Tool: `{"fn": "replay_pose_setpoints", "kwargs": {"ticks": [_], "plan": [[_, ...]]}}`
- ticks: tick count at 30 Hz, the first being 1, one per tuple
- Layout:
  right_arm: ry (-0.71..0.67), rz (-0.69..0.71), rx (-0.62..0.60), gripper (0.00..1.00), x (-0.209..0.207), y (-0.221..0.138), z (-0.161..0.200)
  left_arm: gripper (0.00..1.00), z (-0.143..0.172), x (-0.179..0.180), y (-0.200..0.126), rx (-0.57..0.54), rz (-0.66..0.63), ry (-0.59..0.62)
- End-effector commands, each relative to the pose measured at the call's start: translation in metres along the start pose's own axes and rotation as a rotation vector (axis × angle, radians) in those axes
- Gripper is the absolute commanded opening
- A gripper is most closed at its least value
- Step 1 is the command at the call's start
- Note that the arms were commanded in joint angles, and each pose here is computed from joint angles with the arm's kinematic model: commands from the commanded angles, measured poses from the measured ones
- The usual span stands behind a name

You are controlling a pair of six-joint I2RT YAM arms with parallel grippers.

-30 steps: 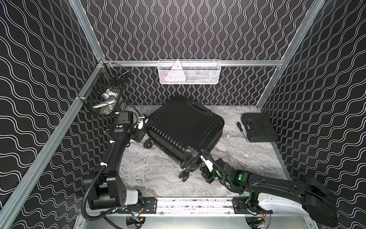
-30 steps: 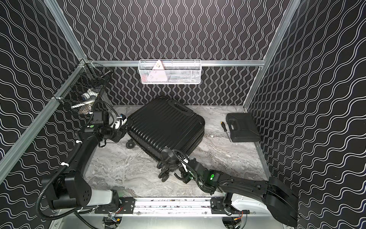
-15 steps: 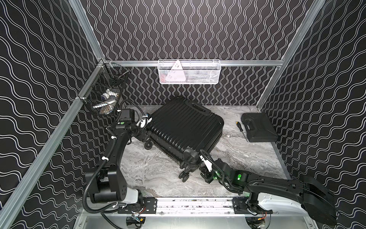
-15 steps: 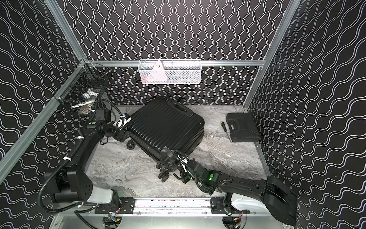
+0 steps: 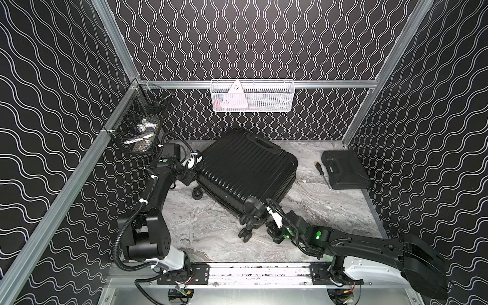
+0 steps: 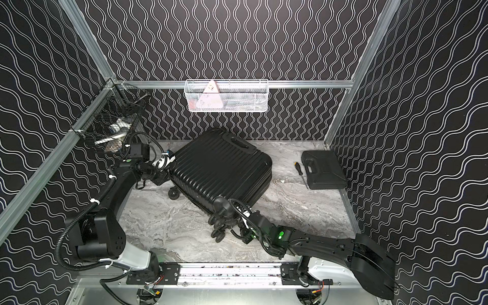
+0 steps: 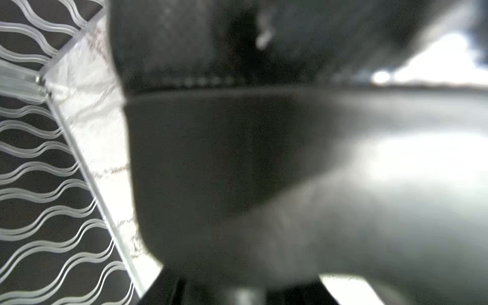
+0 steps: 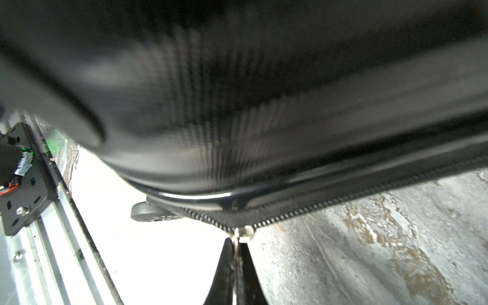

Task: Close the suitcase zippers
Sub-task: Zip the zipper on the suitcase.

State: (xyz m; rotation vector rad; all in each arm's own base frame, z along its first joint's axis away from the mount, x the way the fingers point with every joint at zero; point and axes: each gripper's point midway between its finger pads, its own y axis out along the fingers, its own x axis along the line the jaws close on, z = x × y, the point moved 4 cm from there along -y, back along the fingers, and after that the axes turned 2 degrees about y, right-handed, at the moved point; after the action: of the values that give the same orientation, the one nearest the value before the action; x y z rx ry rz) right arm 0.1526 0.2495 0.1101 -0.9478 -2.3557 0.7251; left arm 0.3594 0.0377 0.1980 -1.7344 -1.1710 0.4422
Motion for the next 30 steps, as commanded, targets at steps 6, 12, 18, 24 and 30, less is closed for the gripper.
{"fn": "replay_pose_setpoints", "kwargs": {"ticks": [6,12,18,24,30], "plan": [[-0.050,-0.229,0.099,0.00,0.029,-0.007,0.016,0.30,-0.003,0.004,-0.007,0.023,-0.025,-0.381],[-0.047,-0.299,0.092,0.00,0.042,-0.013,0.012,0.27,-0.007,0.008,-0.010,-0.031,-0.065,-0.573],[-0.053,-0.360,0.093,0.00,0.056,-0.016,0.011,0.27,-0.014,0.009,-0.024,-0.158,-0.084,-0.704],[0.035,-0.358,0.040,0.00,0.066,-0.008,0.005,0.25,-0.011,0.002,-0.027,-0.244,-0.060,-0.859],[0.107,-0.398,-0.054,0.00,0.080,-0.011,-0.004,0.23,-0.003,-0.004,-0.028,-0.282,-0.064,-0.962]]}}
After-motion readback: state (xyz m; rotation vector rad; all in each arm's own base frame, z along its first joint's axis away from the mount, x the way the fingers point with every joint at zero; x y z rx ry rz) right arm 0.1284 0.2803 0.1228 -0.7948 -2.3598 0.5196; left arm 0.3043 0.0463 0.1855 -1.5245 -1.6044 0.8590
